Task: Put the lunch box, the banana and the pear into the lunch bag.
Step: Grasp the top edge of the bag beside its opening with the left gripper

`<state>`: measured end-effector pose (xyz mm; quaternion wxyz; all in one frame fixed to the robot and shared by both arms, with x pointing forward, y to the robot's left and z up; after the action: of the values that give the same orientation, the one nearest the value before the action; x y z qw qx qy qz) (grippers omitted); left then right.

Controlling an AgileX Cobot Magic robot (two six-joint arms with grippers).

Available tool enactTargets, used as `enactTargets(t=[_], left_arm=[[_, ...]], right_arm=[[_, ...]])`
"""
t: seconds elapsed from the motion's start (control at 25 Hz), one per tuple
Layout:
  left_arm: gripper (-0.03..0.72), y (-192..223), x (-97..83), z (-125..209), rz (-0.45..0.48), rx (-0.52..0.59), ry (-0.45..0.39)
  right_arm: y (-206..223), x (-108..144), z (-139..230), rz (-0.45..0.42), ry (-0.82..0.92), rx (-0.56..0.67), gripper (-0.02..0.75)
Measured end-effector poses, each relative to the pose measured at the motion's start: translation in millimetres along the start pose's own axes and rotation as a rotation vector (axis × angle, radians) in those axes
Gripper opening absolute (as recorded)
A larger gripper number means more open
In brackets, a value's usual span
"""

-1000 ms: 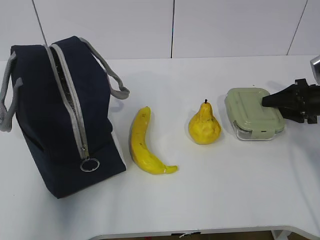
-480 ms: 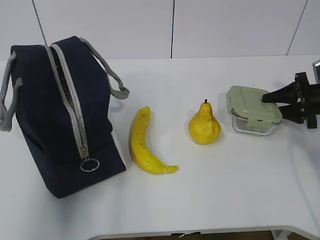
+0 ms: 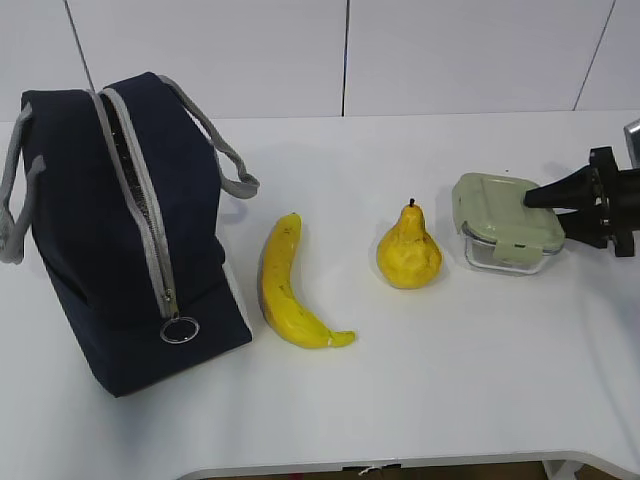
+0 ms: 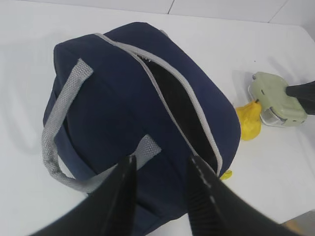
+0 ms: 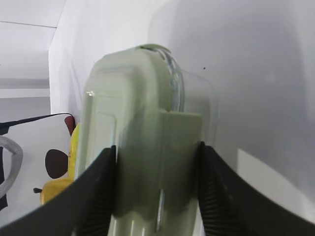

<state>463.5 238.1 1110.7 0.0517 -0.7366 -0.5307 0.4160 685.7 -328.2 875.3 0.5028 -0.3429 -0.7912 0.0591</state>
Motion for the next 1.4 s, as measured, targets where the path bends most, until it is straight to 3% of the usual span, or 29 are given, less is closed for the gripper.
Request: enactTargets(t=[0.72,0.92,1.0,1.24,1.4], left_arm=[[0.242,0,-0.8,5,0.005,0.033,-0.001],[0.246,5,1.0,8,0.005,0.07,-0.074],[0.272,8,2.0,13,0.005,0.112,-0.095],[0.44,9,1.8,23,0.005,0.182,-0.147],[0.47,14,4.2,34,0.014,0.217,-0.196]], right_arm=[[0,1,3,-0.006,-0.022,0.015,0.372],[0,1,3,-0.007,-0.025,0.017,0.372],[0,1,3,-0.007,-0.025,0.017,0.372],[0,1,3,-0.007,-0.025,0.017,0.372],[0,1,3,-0.007,-0.025,0.018,0.372]])
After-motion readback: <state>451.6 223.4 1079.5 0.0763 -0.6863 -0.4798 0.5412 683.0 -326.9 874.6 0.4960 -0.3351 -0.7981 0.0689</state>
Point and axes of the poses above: a point on each arm's last joint axis where the gripper is mounted, y pointing out along that axis toward the gripper, x along the wrist's bending axis when the last joint is at zero, z = x × y, the point moved 7 cm from there along y, pointing out along that axis toward the gripper, and after that the axes turned 15 degrees about -y, right-handed, at the moved point
